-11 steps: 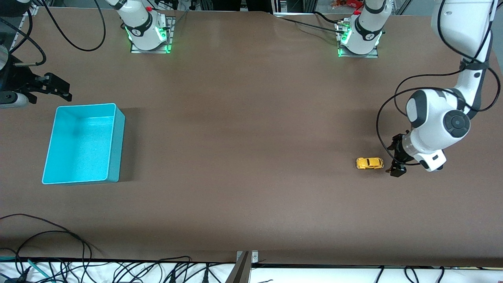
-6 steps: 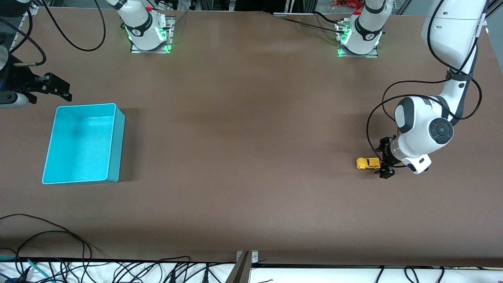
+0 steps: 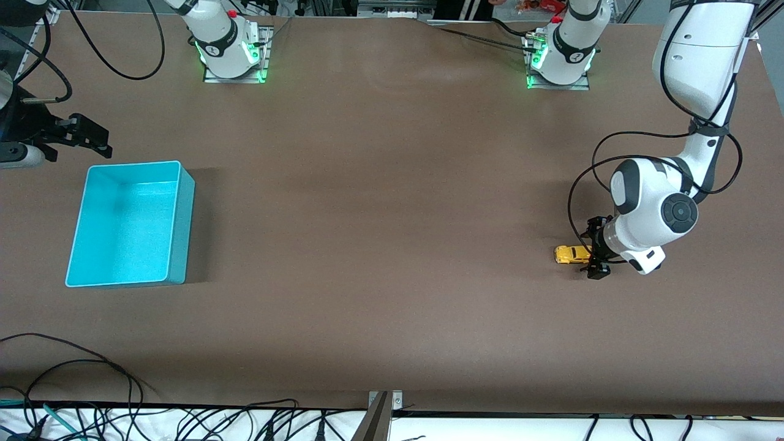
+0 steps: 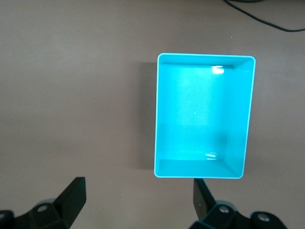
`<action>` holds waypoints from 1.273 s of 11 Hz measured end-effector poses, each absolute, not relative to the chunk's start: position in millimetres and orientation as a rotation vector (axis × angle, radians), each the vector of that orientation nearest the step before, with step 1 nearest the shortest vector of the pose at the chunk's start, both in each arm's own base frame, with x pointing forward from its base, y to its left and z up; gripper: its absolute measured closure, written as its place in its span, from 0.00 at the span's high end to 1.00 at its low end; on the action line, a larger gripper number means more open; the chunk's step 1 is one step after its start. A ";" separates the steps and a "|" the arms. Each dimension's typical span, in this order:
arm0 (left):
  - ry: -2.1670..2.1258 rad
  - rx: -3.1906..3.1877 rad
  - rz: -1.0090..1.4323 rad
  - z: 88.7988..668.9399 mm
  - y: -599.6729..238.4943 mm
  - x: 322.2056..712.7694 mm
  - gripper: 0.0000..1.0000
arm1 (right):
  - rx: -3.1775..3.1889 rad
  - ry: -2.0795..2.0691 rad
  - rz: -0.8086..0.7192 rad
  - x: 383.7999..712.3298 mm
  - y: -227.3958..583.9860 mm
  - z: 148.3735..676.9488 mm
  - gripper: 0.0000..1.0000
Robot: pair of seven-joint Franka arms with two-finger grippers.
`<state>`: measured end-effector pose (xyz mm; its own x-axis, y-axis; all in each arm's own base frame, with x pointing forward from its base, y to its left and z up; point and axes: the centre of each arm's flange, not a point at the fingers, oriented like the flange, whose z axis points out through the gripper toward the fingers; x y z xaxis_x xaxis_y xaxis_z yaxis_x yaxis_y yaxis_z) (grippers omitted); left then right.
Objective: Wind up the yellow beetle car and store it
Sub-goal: 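Close the left gripper on the yellow car's body, then drag the held car back and forth along the table to wind it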
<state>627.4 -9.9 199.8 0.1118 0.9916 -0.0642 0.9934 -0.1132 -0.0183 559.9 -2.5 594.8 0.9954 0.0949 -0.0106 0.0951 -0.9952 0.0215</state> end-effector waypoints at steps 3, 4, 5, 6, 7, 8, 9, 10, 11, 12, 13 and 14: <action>2.078 2.329 -0.111 189.9 -10.7 625.7 0.81 | 3.116 0.148 -0.015 559.9 -2.4 594.8 1.00; 2.076 2.330 -0.111 189.9 -11.4 625.9 0.69 | 3.116 0.148 -0.015 559.9 -2.5 594.8 1.00; 2.076 2.329 -0.110 190.2 -11.6 626.1 0.55 | 3.116 0.148 -0.015 559.9 -2.5 594.8 1.00; 2.074 2.328 -0.107 191.3 -11.7 627.0 0.46 | 3.116 0.148 -0.015 559.9 -2.4 594.8 1.00; 2.074 2.328 -0.107 191.2 -11.8 627.2 0.46 | 3.116 0.148 -0.015 559.9 -2.4 594.8 1.00; 2.073 2.329 -0.107 191.4 -12.3 627.4 0.46 | 3.116 0.148 -0.015 559.9 -2.4 594.8 1.00; 2.063 2.333 -0.106 192.5 -16.6 628.3 0.46 | 3.116 0.149 -0.015 559.9 -2.4 594.8 1.00; 2.065 2.326 -0.100 195.1 -26.5 630.4 0.46 | 3.116 0.148 -0.015 559.9 -2.5 594.8 1.00; 2.082 2.302 -0.094 199.1 -42.2 633.2 0.46 | 3.116 0.148 -0.015 559.9 -2.5 594.8 1.00; 2.095 2.285 -0.091 203.0 -61.7 634.9 0.46 | 3.116 0.148 -0.015 559.9 -2.4 594.8 1.00; 2.112 2.267 -0.088 205.6 -81.0 635.0 0.46 | 3.116 0.148 -0.015 559.9 -2.5 594.8 1.00; 2.128 2.255 -0.092 205.9 -96.3 633.0 0.46 | 3.116 0.149 -0.015 559.9 -2.4 594.8 1.00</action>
